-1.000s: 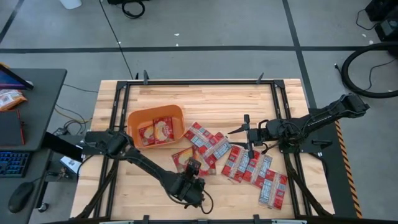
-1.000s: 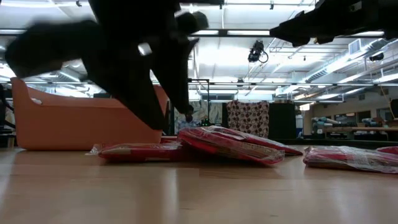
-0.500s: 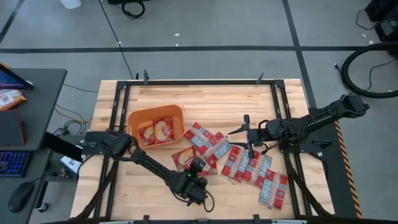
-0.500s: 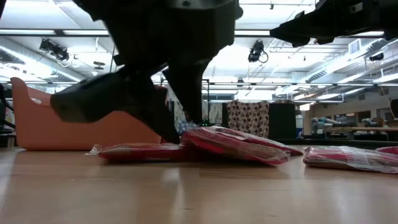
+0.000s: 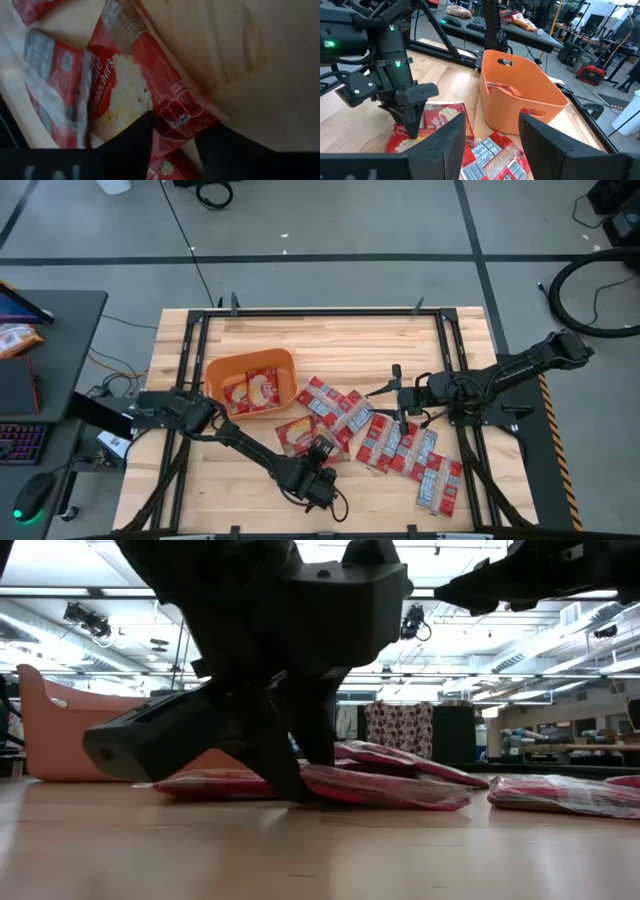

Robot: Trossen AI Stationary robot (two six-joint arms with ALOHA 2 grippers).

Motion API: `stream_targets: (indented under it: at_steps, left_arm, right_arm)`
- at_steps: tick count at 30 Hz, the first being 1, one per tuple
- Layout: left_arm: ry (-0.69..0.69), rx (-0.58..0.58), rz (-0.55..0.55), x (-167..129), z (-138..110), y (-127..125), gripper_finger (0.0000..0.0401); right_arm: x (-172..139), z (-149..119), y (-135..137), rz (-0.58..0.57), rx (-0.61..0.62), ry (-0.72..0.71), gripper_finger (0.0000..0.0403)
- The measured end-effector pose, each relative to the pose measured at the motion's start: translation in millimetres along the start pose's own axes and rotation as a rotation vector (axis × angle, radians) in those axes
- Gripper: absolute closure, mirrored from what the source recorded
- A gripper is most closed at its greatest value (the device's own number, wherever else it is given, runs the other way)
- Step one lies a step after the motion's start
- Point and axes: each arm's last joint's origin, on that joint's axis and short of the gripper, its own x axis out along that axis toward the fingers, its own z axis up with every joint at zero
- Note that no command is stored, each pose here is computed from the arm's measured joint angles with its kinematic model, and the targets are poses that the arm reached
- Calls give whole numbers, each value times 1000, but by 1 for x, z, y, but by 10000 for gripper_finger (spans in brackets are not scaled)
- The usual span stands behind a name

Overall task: Sort popcorn bags into baskets
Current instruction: Put the red popcorn bag into the orange bin

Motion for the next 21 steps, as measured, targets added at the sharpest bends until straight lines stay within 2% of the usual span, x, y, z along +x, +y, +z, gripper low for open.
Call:
stream_targets:
  at_steps: [5,9,12,16,19,21]
  left_arm:
    - [0,-135,-14,-3,-1,2,341]
    - [-18,-239,-90,-18,-1,16,389]
    - [-28,-320,-142,-38,-2,35,390]
    - [-105,-457,-214,-74,-3,71,389]
    - [-145,-596,-235,-101,-11,101,392]
    - [-125,-722,-260,-118,-23,120,392]
  right_arm:
    - [0,0,0,0,0,1,216]
    - [0,0,0,-1,0,0,216]
    - [0,0,0,-1,1,-1,216]
    - [0,0,0,-1,5,-2,216]
    - [0,0,0,-1,5,-2,216]
    - [0,0,0,-1,5,-2,216]
